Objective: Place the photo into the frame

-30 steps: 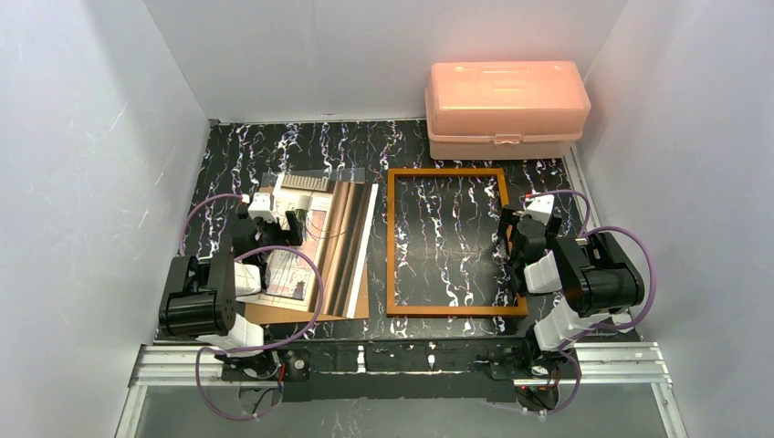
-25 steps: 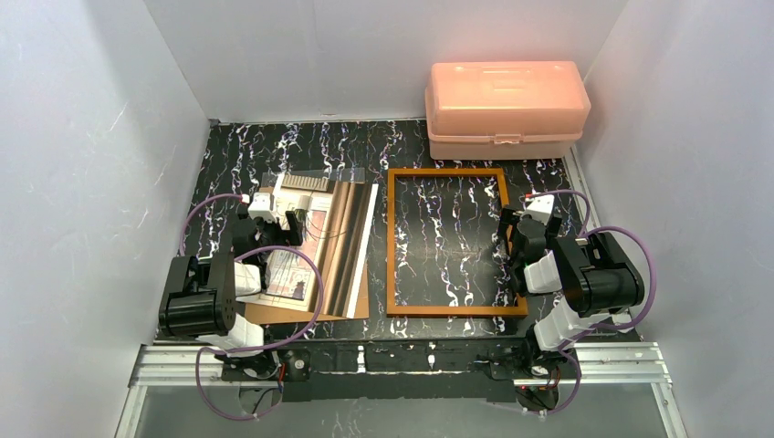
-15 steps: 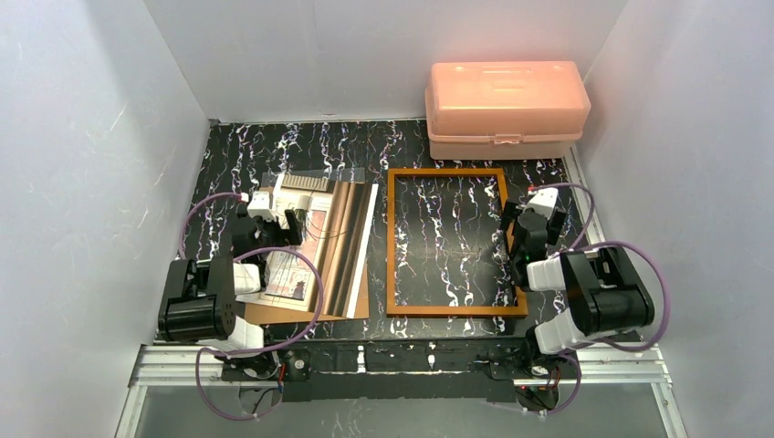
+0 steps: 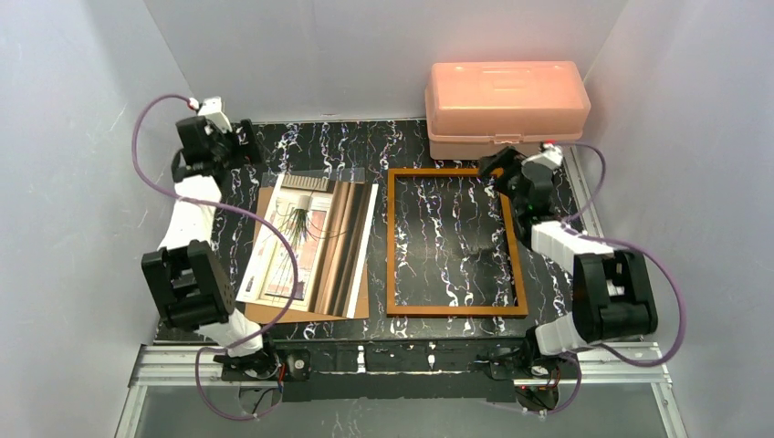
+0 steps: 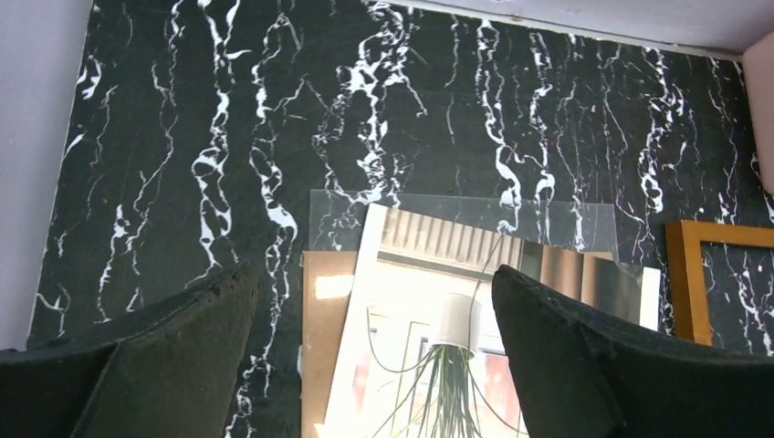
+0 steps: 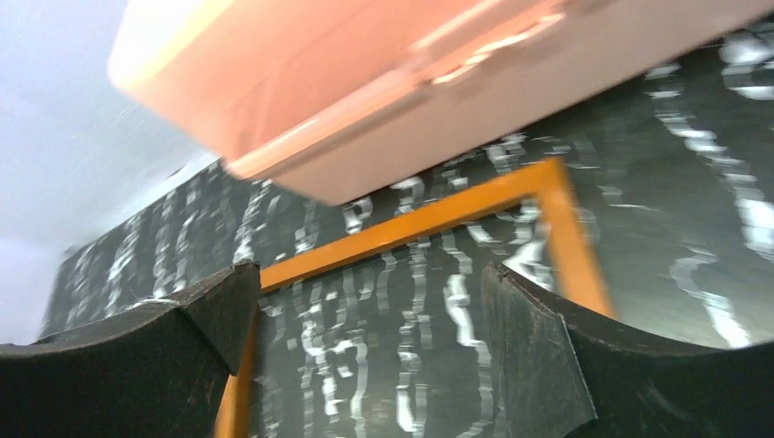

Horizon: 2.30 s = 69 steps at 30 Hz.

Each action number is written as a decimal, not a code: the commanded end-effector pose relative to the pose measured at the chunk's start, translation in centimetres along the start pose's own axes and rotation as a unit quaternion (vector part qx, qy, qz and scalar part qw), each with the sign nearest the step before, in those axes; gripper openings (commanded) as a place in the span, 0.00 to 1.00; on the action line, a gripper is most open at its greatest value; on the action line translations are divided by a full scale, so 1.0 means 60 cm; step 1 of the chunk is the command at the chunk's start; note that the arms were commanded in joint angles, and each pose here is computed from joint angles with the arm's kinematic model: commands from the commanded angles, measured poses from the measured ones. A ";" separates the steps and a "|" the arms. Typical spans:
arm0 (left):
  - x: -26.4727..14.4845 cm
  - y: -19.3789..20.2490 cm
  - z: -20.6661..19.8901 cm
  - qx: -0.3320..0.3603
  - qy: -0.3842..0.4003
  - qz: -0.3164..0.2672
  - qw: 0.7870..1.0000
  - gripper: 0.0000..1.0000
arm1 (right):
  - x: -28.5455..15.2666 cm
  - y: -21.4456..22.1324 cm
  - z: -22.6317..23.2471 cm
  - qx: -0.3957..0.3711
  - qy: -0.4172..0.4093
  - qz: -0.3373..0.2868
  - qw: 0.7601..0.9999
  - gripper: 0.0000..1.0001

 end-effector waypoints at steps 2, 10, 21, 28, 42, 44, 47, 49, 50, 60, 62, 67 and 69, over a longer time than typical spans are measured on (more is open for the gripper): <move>-0.024 0.031 0.030 -0.055 -0.027 0.192 0.979 0.98 | 0.007 0.027 0.141 -0.044 -0.115 0.129 0.984 0.99; -0.036 0.036 0.060 -0.068 -0.052 0.213 0.973 0.98 | -0.007 0.101 0.299 -0.285 -0.061 0.217 0.932 0.99; -0.062 0.054 0.054 -0.071 -0.038 0.265 0.961 0.98 | -0.063 0.261 0.365 -0.370 -0.036 0.312 0.874 0.95; -0.085 0.053 0.031 -0.095 -0.004 0.292 0.952 0.98 | -0.091 0.311 0.321 -0.388 -0.012 0.348 0.854 0.88; -0.125 0.033 0.000 -0.104 0.030 0.294 0.950 0.98 | -0.105 0.389 0.279 -0.366 -0.021 0.401 0.840 0.67; -0.127 0.035 -0.001 -0.099 0.031 0.295 0.950 0.98 | -0.104 0.393 0.278 -0.363 -0.019 0.402 0.840 0.61; -0.130 0.040 -0.007 -0.098 0.035 0.302 0.948 0.98 | -0.104 0.398 0.276 -0.358 -0.013 0.404 0.842 0.53; -0.134 0.042 -0.017 -0.092 0.044 0.307 0.946 0.98 | -0.104 0.397 0.276 -0.354 -0.009 0.402 0.845 0.45; -0.136 0.044 -0.023 -0.087 0.048 0.309 0.946 0.98 | -0.104 0.395 0.280 -0.350 -0.010 0.400 0.847 0.37; -0.145 0.060 -0.089 -0.096 0.085 0.335 0.934 0.98 | -0.115 0.230 0.424 -0.230 -0.081 0.322 0.915 0.01; -0.147 0.056 -0.094 -0.108 0.091 0.339 0.930 0.98 | -0.123 0.194 0.451 -0.202 -0.100 0.312 0.923 0.01; -0.152 0.052 -0.102 -0.119 0.106 0.343 0.926 0.98 | -0.151 0.122 0.504 -0.122 -0.143 0.305 0.934 0.01; -0.153 0.051 -0.106 -0.126 0.112 0.344 0.924 0.98 | -0.160 0.093 0.525 -0.094 -0.164 0.298 0.936 0.01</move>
Point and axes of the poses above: each gripper's point midway between its finger pads, its own x axis out along the fingers, its own z axis along the line the jaws close on, y = z × x, the point moved 7 cm from there along -x, back along the fingers, and after that the axes turned 5 degrees about -x, right-handed, at the moved point
